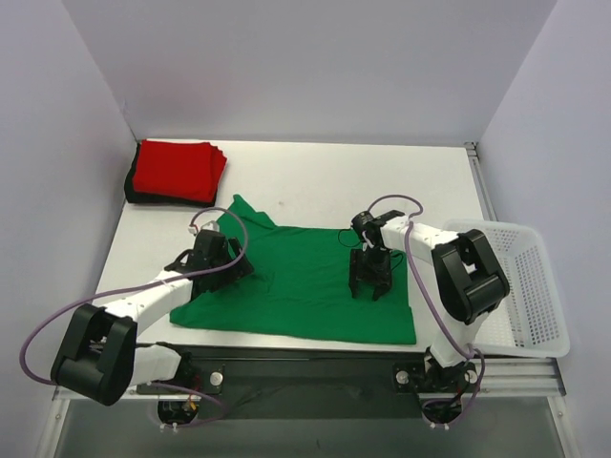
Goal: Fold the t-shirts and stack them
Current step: Grap the side of the flattened tshirt furthest away from the robot with both arms
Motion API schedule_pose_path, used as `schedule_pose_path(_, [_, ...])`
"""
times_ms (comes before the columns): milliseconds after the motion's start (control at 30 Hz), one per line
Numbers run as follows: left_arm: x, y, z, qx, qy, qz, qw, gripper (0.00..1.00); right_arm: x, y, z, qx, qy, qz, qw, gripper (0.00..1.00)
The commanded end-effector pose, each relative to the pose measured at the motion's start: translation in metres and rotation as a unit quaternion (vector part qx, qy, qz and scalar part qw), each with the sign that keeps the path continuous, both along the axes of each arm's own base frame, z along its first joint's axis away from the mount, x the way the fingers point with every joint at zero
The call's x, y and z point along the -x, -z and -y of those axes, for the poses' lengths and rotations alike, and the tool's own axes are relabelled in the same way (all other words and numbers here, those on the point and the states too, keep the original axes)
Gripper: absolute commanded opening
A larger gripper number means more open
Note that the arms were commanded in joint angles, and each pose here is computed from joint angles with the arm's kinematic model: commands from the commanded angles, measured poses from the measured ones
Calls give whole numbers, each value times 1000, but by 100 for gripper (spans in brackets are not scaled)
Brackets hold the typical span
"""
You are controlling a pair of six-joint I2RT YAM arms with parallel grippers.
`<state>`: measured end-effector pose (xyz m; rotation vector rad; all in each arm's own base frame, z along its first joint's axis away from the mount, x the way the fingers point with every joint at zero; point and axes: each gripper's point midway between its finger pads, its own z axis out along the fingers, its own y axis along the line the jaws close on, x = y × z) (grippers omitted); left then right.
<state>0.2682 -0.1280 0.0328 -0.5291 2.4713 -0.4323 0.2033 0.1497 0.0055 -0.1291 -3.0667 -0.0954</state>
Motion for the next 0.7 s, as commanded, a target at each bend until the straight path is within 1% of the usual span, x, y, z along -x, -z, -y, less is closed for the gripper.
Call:
schedule_pose_path(0, [38, 25, -20, -23, -29, -60, 997, 88, 8, 4, 9, 17, -6, -14, 1000, 53])
schedule_pose_path(167, [55, 31, -21, -10, -31, -69, 997, 88, 12, 2, 9, 12, -3, -15, 1000, 53])
schedule_pose_path(300, [56, 30, -20, -4, -31, -67, 997, 88, 18, 2, 9, 9, -1, -21, 1000, 53])
schedule_pose_path(467, [50, 23, -18, -4, -26, -61, 998, 88, 26, 3, 7, 9, -2, -27, 1000, 53])
schedule_pose_path(567, [41, 13, -16, -4, -24, -46, 999, 88, 21, -7, 5, -1, 4, -9, 1000, 53])
schedule_pose_path(667, [27, -5, -15, -9, -21, -20, 1000, 88, 8, -25, 0, -18, 12, 19, 1000, 53])
